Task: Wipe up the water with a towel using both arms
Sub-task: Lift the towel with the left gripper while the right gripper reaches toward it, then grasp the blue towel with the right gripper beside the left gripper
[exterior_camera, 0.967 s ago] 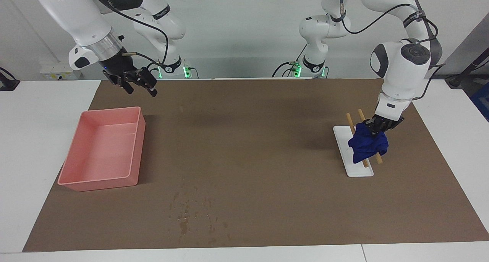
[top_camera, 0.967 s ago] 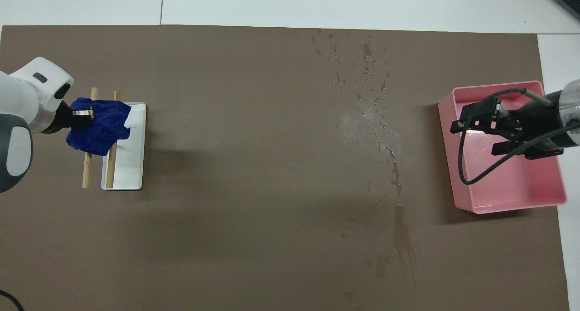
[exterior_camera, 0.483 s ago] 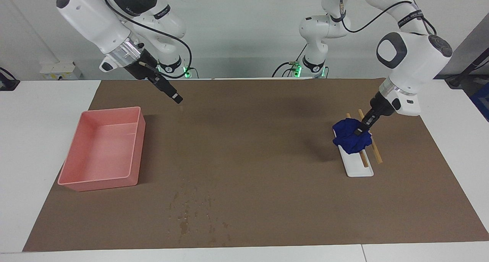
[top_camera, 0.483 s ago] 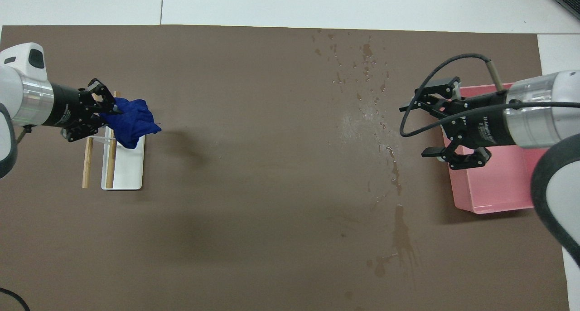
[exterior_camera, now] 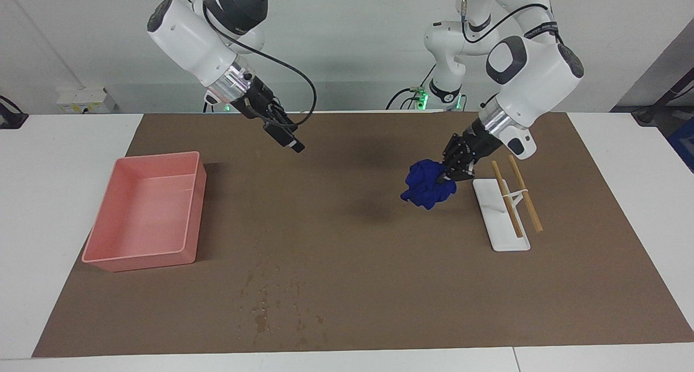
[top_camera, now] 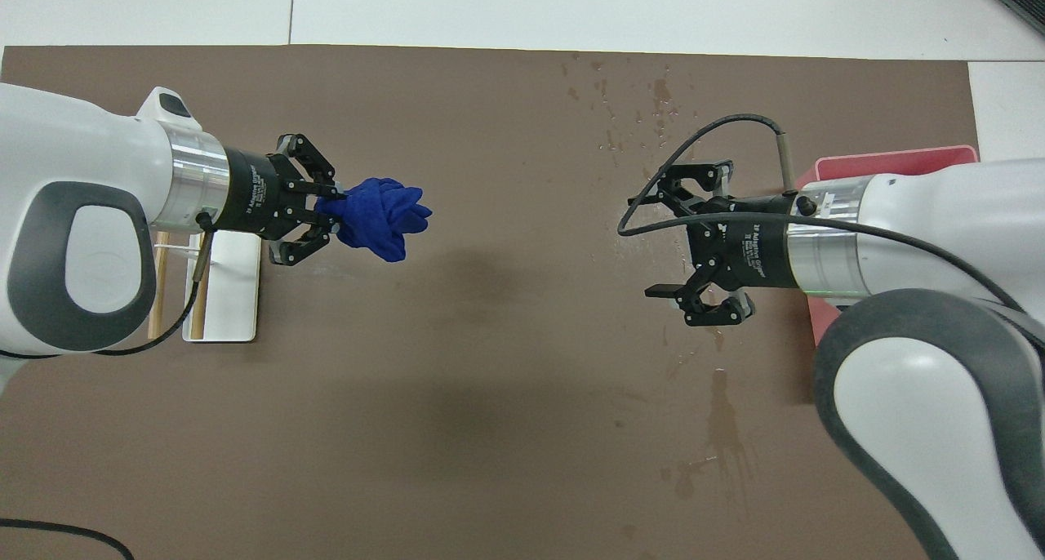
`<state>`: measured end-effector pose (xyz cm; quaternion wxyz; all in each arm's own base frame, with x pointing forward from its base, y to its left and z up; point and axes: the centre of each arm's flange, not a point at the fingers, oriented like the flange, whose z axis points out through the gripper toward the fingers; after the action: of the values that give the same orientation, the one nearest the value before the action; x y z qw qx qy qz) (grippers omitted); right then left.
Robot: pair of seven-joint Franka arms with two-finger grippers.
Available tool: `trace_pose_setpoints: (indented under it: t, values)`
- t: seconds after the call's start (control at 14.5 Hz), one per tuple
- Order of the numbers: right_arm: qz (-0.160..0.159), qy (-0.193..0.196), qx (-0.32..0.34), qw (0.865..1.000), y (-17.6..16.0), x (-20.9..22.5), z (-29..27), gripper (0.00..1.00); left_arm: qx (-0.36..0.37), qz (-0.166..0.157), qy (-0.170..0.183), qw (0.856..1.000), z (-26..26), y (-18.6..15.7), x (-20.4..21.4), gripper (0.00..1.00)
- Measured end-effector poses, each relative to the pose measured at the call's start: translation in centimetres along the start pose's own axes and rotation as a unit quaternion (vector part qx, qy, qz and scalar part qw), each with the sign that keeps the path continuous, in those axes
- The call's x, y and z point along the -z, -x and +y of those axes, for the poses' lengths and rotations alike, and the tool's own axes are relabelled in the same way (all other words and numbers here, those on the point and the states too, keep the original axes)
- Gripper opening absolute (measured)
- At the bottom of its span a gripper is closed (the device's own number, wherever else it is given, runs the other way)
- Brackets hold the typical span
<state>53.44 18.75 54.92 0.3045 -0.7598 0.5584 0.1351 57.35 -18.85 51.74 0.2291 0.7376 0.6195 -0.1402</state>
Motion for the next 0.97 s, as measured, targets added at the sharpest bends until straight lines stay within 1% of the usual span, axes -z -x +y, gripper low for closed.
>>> trace_pose_setpoints:
  t: [0.14,0.28,0.41,0.48,0.62,0.76,0.97]
  values:
    - [-0.013,0.0,-0.008,1.0,0.8,-2.4,0.7,1.0,0.018,-0.009,0.016,1.0,-0.2,3.2,-0.8,0.21]
    - [-0.015,-0.003,-0.023,1.0,2.6,-5.1,1.6,1.0,0.025,-0.016,0.022,0.999,-0.8,6.9,-2.2,0.21]
    - [-0.036,-0.027,-0.056,0.997,4.0,-7.7,2.1,1.0,0.024,-0.022,0.016,0.999,-1.9,10.3,-3.7,0.21]
    - [-0.042,-0.042,-0.067,0.996,4.2,-8.6,2.1,1.0,0.024,-0.025,0.012,0.999,-2.4,11.5,-4.1,0.21]
    - [-0.043,-0.052,-0.076,0.995,4.1,-9.6,2.0,1.0,0.021,-0.028,0.007,0.999,-3.2,13.1,-4.5,0.21]
    - [-0.043,-0.054,-0.08,0.994,3.8,-9.6,1.9,1.0,0.021,-0.03,0.004,0.999,-3.8,14.2,-4.4,0.21]
    - [-0.043,-0.053,-0.082,0.994,3.7,-9.9,2.0,1.0,0.019,-0.031,-0.001,0.999,-4.8,15.0,-4.5,0.21]
